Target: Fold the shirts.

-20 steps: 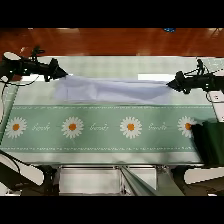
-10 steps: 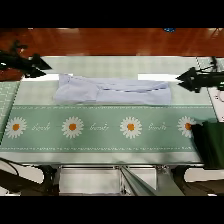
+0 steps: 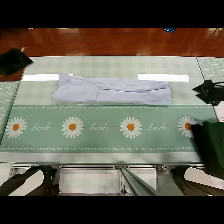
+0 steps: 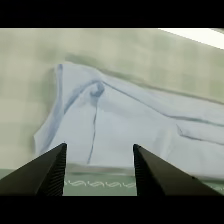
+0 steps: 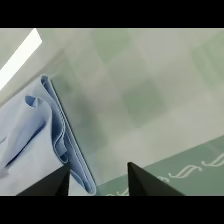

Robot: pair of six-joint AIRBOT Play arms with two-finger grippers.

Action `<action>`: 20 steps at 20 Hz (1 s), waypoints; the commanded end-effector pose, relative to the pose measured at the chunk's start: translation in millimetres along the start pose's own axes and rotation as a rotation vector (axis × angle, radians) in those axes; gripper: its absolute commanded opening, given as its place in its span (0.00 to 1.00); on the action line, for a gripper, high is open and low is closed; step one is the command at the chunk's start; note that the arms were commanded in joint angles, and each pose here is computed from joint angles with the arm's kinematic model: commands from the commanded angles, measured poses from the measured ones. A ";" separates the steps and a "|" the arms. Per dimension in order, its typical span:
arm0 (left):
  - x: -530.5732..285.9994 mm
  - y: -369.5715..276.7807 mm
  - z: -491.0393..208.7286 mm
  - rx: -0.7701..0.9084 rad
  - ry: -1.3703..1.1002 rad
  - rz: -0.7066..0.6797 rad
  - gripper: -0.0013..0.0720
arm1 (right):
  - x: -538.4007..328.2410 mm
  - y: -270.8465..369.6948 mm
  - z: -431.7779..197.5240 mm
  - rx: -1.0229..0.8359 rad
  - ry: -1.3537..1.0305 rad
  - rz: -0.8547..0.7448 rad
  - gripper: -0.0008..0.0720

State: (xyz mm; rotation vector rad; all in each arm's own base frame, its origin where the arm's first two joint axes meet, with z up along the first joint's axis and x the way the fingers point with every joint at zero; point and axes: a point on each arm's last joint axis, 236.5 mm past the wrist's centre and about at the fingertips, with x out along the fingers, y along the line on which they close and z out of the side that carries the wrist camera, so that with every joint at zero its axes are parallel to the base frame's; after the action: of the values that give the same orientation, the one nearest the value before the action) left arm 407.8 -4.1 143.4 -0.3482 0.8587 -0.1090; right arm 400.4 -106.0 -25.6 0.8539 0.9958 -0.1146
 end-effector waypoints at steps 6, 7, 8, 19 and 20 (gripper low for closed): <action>55.6 -40.5 -131.5 0.044 0.228 -0.065 0.71 | 84.1 37.6 -40.0 0.067 0.188 0.152 0.59; 58.3 -40.3 -133.7 0.044 0.237 -0.065 0.71 | 89.8 44.8 -40.1 0.060 0.203 0.166 0.59; 60.2 -39.5 -135.1 0.042 0.245 -0.063 0.71 | 94.6 50.0 -39.3 0.055 0.212 0.171 0.59; 61.7 -39.7 -133.8 0.023 0.240 -0.063 0.71 | 143.2 96.3 -85.2 -0.049 0.372 0.169 0.42; 62.1 -41.8 -131.5 0.015 0.230 -0.071 0.71 | 143.0 103.9 -87.4 -0.075 0.378 0.180 0.12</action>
State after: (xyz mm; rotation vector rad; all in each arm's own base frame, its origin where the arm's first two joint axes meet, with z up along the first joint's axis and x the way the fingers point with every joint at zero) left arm 347.4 -89.9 32.0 -0.3396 1.0873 -0.2246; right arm 463.9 41.4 -104.9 0.9462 1.2471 0.1847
